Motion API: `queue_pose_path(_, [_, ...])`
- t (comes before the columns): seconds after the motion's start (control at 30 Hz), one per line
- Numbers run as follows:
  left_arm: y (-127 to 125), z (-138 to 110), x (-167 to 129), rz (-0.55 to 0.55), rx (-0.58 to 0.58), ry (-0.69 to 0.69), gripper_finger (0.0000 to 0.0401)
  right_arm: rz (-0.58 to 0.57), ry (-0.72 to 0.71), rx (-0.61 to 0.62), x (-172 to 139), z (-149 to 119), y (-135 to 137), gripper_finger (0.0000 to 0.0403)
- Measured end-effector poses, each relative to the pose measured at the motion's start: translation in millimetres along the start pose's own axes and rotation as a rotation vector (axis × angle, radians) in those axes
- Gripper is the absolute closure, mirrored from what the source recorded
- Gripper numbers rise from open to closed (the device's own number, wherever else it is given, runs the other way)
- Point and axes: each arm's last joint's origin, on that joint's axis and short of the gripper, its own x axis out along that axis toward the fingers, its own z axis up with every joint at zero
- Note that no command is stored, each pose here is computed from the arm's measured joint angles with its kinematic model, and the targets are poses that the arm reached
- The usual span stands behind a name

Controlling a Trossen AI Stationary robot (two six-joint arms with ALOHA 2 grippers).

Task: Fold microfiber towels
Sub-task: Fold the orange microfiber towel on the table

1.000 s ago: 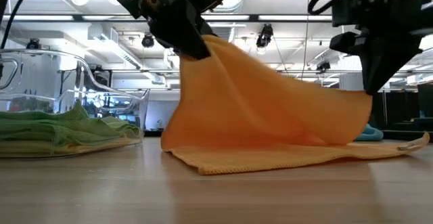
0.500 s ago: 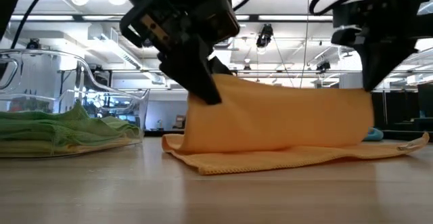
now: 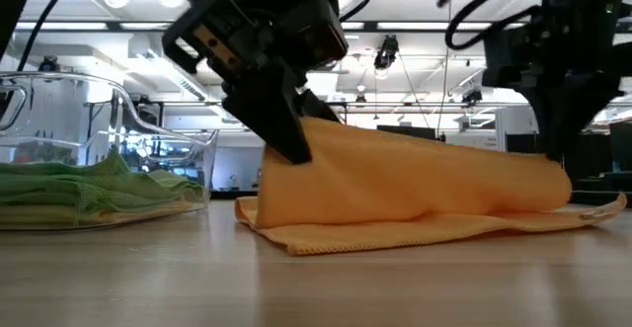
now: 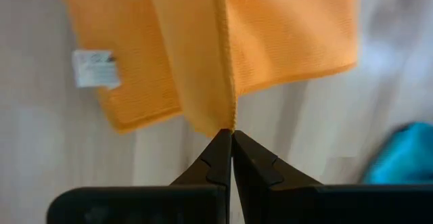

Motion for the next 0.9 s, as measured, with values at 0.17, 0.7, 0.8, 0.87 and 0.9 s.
queue_pose_path(0.17, [1, 7, -37, 0.059, -0.032, 0.016, 0.0401, -0.156, -0.09, -0.026, -25, 10, -12, 0.0394])
queue_pose_path(0.7, [62, -23, -148, 0.623, -0.021, 0.103, 0.0401, -0.521, -0.112, 0.019, -27, 27, -134, 0.0394])
queue_pose_path(0.8, [66, -29, -141, 0.595, -0.045, 0.15, 0.0401, -0.46, -0.085, 0.029, -20, 20, -136, 0.0394])
queue_pose_path(0.87, [63, -31, -138, 0.566, -0.057, 0.18, 0.0401, -0.397, -0.07, 0.025, -19, 16, -130, 0.0394])
queue_pose_path(0.9, [60, -30, -136, 0.548, -0.071, 0.185, 0.0401, -0.36, -0.072, 0.031, -20, 14, -126, 0.0394])
